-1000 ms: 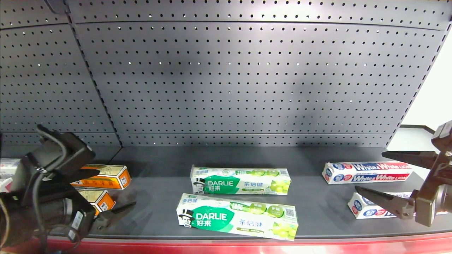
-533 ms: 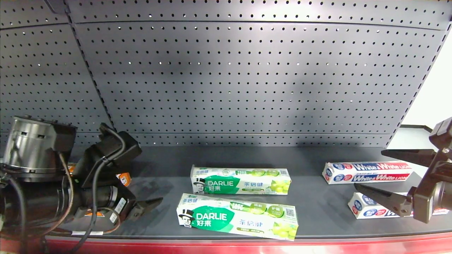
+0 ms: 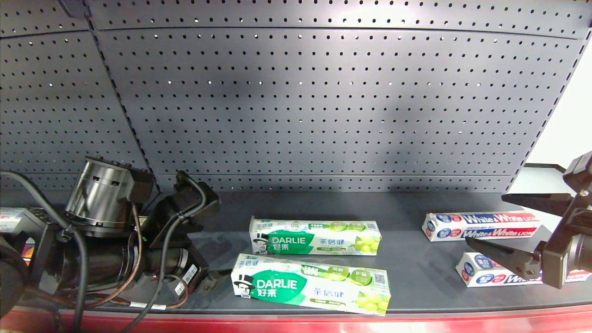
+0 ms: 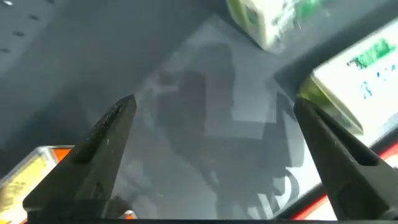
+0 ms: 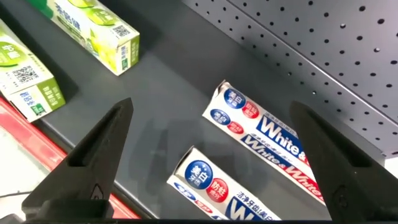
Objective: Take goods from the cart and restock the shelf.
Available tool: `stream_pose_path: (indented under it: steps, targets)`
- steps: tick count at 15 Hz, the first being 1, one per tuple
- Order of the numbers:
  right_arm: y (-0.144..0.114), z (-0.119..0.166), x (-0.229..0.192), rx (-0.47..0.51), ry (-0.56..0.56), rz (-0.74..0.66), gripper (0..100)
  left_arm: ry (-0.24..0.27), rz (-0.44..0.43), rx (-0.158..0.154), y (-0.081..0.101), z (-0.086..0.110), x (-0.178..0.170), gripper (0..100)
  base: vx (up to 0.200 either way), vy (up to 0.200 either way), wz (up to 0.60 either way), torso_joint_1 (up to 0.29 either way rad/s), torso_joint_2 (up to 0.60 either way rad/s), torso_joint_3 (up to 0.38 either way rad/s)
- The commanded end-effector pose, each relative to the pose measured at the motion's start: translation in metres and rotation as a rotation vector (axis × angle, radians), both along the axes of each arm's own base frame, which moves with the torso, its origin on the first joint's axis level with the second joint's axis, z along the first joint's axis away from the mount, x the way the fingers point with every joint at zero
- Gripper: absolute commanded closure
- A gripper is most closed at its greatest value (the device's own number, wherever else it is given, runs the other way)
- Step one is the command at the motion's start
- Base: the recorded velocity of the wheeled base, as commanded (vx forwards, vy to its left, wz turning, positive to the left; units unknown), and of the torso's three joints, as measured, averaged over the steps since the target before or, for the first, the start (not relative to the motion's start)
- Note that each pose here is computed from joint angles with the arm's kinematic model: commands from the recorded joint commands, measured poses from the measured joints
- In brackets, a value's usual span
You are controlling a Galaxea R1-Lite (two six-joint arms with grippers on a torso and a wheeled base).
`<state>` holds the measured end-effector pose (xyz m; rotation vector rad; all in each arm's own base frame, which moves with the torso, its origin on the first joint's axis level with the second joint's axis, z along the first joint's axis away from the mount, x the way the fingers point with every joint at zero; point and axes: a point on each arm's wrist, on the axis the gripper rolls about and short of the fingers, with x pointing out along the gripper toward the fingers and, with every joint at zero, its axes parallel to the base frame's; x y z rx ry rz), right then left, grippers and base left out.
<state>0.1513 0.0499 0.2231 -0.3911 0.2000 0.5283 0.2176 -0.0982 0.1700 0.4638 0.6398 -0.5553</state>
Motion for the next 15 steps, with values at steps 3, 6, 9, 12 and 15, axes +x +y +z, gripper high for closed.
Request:
stream_pose_path:
  steps: [3, 6, 9, 12, 15]
  targets:
    - [0.001, -0.002, 0.003, 0.0, 0.0, -0.002, 0, -0.003, -0.025, -0.003, -0.005, 0.001, -0.003, 0, 0.0, 0.0, 0.0, 0.0, 0.0, 0.0]
    - [0.001, -0.003, 0.004, -0.002, 0.004, -0.002, 0, -0.008, -0.035, 0.003, -0.008, 0.002, -0.006, 0, 0.0, 0.0, 0.0, 0.0, 0.0, 0.0]
    - [0.0, -0.003, 0.003, -0.002, 0.005, -0.003, 0, -0.007, -0.034, 0.005, -0.008, 0.001, -0.007, 0, 0.0, 0.0, 0.0, 0.0, 0.0, 0.0]
    - [0.002, -0.004, 0.003, -0.003, 0.007, 0.011, 0, 0.0, -0.034, 0.008, -0.006, -0.001, -0.012, 0, 0.0, 0.0, 0.0, 0.0, 0.0, 0.0]
    - [0.007, -0.009, 0.0, -0.011, 0.023, 0.049, 0, 0.002, -0.033, 0.008, -0.003, -0.002, -0.016, 0, 0.0, 0.0, 0.0, 0.0, 0.0, 0.0]
